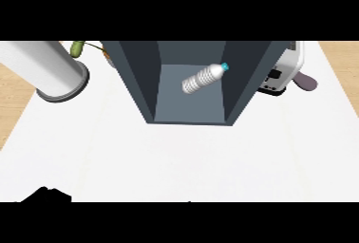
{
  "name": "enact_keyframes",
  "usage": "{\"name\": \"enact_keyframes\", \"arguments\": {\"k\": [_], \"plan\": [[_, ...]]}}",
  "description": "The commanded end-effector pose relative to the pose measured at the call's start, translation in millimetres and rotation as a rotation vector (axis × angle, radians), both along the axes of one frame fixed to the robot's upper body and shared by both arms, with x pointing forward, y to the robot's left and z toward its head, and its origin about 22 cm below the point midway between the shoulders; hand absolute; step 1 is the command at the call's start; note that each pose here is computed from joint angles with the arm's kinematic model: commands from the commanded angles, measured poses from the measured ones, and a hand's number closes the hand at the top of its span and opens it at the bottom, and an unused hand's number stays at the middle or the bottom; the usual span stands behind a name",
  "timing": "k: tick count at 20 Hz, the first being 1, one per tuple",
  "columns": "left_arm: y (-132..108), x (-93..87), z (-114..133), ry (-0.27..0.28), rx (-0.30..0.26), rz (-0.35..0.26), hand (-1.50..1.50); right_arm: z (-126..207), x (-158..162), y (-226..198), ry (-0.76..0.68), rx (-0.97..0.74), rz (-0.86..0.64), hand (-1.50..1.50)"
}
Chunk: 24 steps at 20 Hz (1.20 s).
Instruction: Pick up the bottled water, place it into the cabinet and close the cabinet
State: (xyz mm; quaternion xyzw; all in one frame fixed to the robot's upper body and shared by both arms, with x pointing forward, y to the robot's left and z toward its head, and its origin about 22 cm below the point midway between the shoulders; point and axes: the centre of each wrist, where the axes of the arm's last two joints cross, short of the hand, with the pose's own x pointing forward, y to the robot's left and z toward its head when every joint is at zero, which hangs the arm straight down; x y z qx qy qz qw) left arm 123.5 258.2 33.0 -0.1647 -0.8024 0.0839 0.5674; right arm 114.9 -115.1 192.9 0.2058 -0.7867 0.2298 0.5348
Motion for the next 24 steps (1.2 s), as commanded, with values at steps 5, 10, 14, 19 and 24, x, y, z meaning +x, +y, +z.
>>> {"name": "enact_keyframes", "arguments": {"k": [5,10,14,19,24], "plan": [[41.3,-31.4,5.4,-0.016,0.0,0.029,1.5,38.9,43.4,41.4,0.023,0.096,-0.021,1.5],[52.2,-49.9,-2.0,0.003,-0.009,0.034,1.5,51.5,97.3,55.5,0.038,0.078,-0.063,1.5],[52.0,-52.5,14.7,-0.002,-0.01,0.033,1.5,51.1,126.7,60.9,0.037,0.057,-0.088,1.5],[72.9,-59.8,12.4,-0.001,-0.004,0.039,1.5,42.2,169.8,62.9,0.065,0.028,-0.104,1.5],[94.6,-56.4,21.7,-0.014,0.007,0.039,1.5,25.5,201.8,66.5,0.098,-0.023,-0.126,1.5]]}}
